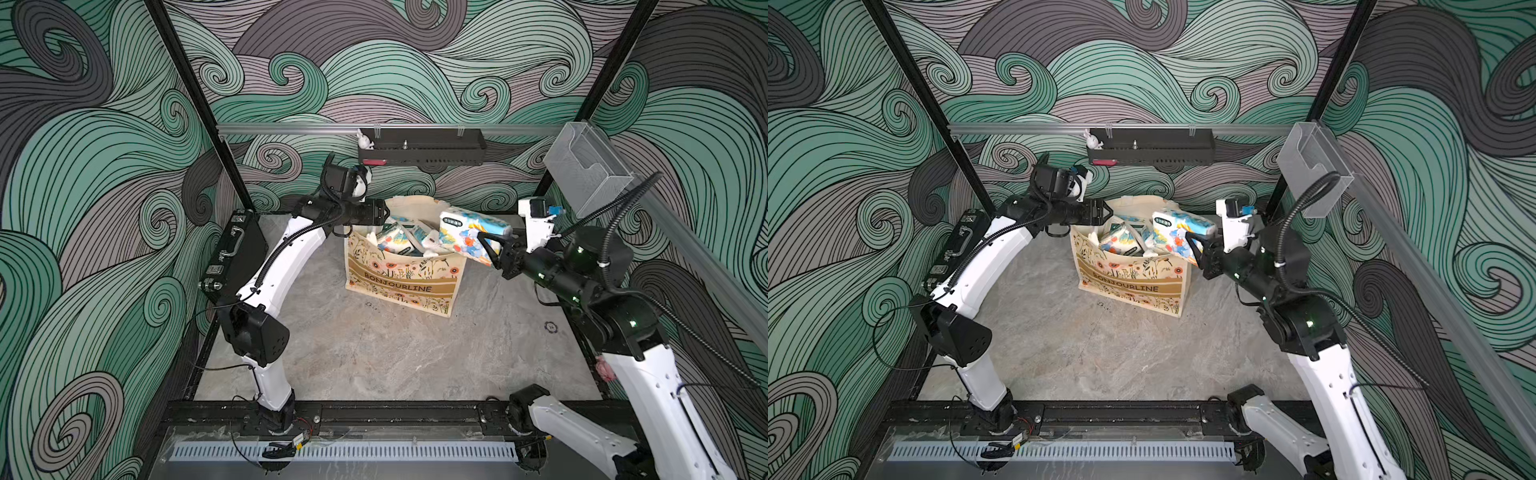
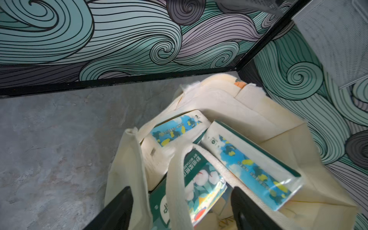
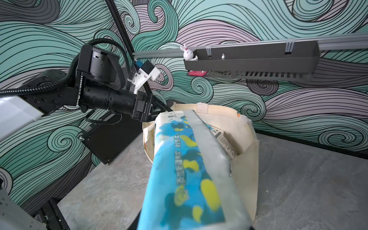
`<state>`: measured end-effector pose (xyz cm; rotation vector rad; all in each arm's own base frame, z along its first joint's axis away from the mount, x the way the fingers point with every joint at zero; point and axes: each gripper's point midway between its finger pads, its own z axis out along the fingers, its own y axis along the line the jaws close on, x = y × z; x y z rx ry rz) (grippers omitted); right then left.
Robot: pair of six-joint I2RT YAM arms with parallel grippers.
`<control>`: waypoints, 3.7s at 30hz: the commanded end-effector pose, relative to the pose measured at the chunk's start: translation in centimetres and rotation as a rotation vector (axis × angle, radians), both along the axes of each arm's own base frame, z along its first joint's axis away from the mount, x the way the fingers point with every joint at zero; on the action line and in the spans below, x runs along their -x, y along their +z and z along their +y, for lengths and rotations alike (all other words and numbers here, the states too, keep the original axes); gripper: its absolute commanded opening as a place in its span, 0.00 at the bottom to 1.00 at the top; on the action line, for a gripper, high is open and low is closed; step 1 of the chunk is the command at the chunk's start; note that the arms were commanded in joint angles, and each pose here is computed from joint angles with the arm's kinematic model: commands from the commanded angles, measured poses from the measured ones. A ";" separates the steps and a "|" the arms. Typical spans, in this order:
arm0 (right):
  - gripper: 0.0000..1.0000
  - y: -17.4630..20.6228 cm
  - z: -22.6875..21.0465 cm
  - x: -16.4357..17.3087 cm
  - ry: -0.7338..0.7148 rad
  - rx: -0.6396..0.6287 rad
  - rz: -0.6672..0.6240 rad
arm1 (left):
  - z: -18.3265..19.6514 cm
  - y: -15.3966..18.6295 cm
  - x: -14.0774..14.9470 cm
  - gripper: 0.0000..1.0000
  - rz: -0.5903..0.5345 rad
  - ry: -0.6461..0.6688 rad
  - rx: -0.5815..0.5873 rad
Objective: Put tissues into the canvas bag
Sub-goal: Adjust the canvas bag at the center of the board.
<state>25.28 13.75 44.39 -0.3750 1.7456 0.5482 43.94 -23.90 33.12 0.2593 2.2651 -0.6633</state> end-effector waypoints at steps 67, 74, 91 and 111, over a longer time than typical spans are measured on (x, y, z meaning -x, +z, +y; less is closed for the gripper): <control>0.43 -1.2 -1.7 0.7 -0.070 0.030 -0.051 | -8.0 2.9 3.7 0.64 0.184 -0.446 0.403; 0.43 -1.5 -2.2 0.5 -0.096 0.047 -0.054 | -8.6 9.1 4.6 0.63 0.106 -0.525 0.585; 0.44 -2.2 -3.6 -0.7 -0.190 0.104 -0.057 | -7.6 11.4 10.7 0.63 0.179 -0.698 0.721; 0.44 -0.4 3.5 -7.5 0.032 0.065 0.060 | -2.4 14.2 23.5 0.72 -0.001 -0.775 0.668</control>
